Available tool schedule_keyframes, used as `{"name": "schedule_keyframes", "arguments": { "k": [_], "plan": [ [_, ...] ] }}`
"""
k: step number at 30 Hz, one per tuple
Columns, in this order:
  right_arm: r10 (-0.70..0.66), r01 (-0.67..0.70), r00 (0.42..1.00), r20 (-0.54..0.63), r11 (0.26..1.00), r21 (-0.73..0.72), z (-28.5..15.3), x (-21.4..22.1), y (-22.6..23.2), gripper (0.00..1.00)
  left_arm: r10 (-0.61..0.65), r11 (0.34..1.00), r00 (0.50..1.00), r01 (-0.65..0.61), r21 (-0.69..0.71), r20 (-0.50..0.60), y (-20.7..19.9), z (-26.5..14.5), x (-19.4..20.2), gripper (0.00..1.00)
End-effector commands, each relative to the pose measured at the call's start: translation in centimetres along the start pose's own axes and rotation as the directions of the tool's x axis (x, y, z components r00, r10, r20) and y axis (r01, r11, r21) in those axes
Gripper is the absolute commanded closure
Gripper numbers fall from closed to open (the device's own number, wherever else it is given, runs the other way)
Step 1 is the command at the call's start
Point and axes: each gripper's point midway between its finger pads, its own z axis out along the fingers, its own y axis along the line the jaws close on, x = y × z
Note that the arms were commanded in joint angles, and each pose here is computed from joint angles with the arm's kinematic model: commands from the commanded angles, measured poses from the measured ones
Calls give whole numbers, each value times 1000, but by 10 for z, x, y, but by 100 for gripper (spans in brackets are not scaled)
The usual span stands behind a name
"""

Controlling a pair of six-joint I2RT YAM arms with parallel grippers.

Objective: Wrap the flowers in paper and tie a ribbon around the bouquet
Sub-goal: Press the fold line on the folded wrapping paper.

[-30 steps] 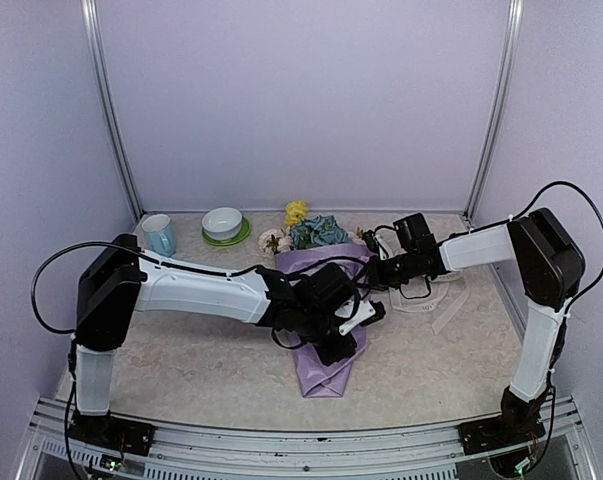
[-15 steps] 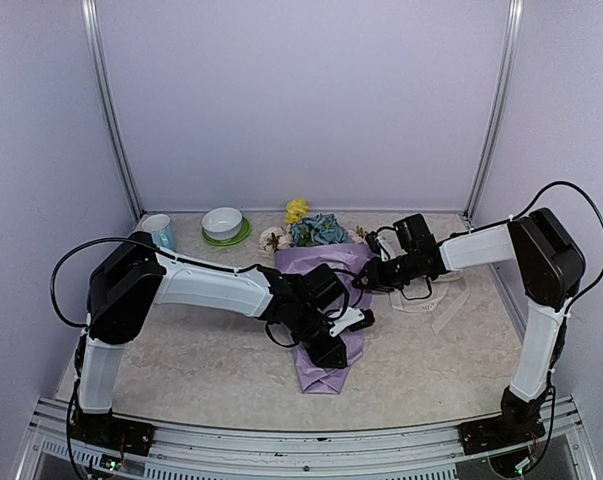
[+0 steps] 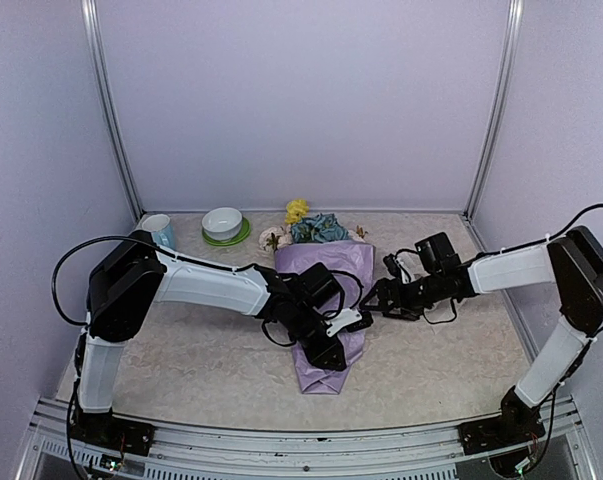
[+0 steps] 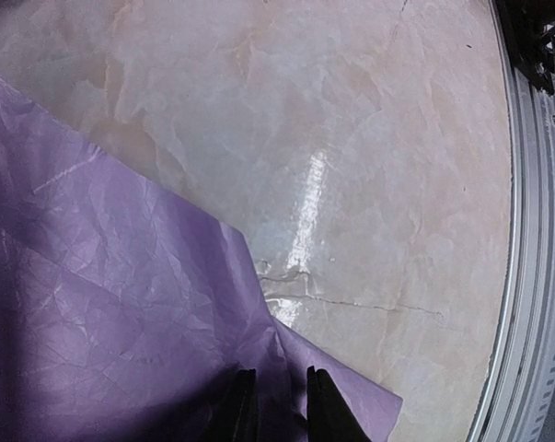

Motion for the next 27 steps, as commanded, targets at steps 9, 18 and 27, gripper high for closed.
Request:
{"name": "schedule_keyframes", "arguments": {
  "k": [9,18,27],
  "plan": [
    [109,-154,980,-168,946,-285,41,52,11,31,-22,1000,999,23,15,-40,1,5,17,80],
    [94,-141,985,-146,923,-357,39,49,22,90,-24,1000,999,25,14,-30,1,3,17,81],
    [84,-127,987,-138,931,-342,41,45,20,100,6,999,967,-16,38,256,-37,-67,-34,59]
  ]
}}
